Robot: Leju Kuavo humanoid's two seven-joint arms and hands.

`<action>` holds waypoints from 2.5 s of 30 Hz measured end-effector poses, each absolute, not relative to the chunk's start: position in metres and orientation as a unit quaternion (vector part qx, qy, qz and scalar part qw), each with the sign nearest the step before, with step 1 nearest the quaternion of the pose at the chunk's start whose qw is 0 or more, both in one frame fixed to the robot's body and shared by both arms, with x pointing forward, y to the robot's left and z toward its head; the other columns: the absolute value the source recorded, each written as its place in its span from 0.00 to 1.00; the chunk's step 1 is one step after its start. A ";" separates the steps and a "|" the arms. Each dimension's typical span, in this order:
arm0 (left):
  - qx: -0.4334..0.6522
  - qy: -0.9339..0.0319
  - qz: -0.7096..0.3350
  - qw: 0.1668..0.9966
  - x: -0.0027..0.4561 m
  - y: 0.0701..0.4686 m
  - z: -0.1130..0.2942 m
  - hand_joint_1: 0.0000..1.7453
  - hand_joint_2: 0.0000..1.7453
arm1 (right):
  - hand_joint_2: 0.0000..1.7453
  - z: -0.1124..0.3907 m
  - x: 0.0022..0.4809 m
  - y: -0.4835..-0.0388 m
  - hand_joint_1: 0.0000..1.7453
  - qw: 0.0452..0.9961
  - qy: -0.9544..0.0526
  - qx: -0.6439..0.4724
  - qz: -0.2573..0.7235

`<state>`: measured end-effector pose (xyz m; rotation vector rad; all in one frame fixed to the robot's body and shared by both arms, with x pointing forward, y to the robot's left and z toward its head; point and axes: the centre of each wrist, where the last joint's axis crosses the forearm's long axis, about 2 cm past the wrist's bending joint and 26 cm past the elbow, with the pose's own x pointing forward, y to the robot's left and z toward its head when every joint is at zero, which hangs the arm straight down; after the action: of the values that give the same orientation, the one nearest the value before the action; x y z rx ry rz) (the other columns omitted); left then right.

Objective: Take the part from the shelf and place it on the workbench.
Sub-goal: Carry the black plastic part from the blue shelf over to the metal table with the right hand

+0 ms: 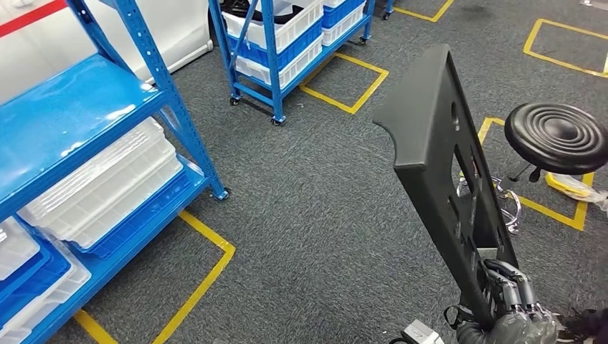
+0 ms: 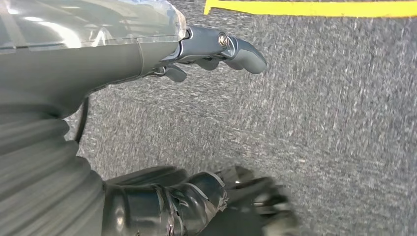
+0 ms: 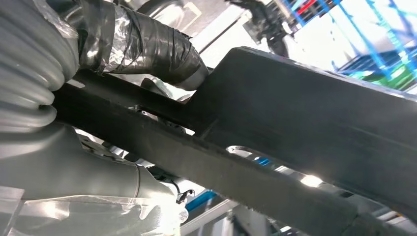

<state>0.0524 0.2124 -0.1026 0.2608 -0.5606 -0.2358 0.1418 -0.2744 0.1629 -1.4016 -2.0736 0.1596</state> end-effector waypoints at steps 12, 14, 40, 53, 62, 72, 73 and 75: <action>0.132 -0.278 -0.111 0.945 0.053 0.214 -0.103 0.00 1.00 | 1.00 0.162 0.136 -0.277 1.00 0.320 -0.783 -0.531 0.051; 0.133 -0.276 -0.111 0.945 0.051 0.215 -0.103 0.00 1.00 | 1.00 0.162 0.136 -0.277 1.00 0.320 -0.783 -0.531 0.051; 0.131 -0.278 -0.109 0.945 0.053 0.214 -0.103 0.00 1.00 | 1.00 0.160 0.131 -0.278 1.00 0.323 -0.781 -0.532 0.055; 0.128 -0.280 -0.112 0.945 0.053 0.211 -0.102 0.00 1.00 | 1.00 0.159 0.127 -0.280 1.00 0.328 -0.777 -0.534 0.054; 0.130 -0.278 -0.110 0.945 0.051 0.212 -0.103 0.00 1.00 | 1.00 0.159 0.127 -0.281 1.00 0.328 -0.777 -0.534 0.049; 0.131 -0.287 -0.109 0.943 0.053 0.214 -0.103 0.00 1.00 | 1.00 0.158 0.125 -0.281 1.00 0.330 -0.775 -0.536 0.052; 0.131 -0.287 -0.109 0.943 0.053 0.214 -0.103 0.00 1.00 | 1.00 0.158 0.126 -0.281 1.00 0.330 -0.775 -0.536 0.052; 0.131 -0.286 -0.109 0.943 0.051 0.214 -0.103 0.00 1.00 | 1.00 0.158 0.126 -0.281 1.00 0.329 -0.776 -0.536 0.051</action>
<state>0.0513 0.2141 -0.1029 0.2672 -0.5829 -0.2222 0.1260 -0.2811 0.1583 -1.4019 -2.0295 0.1344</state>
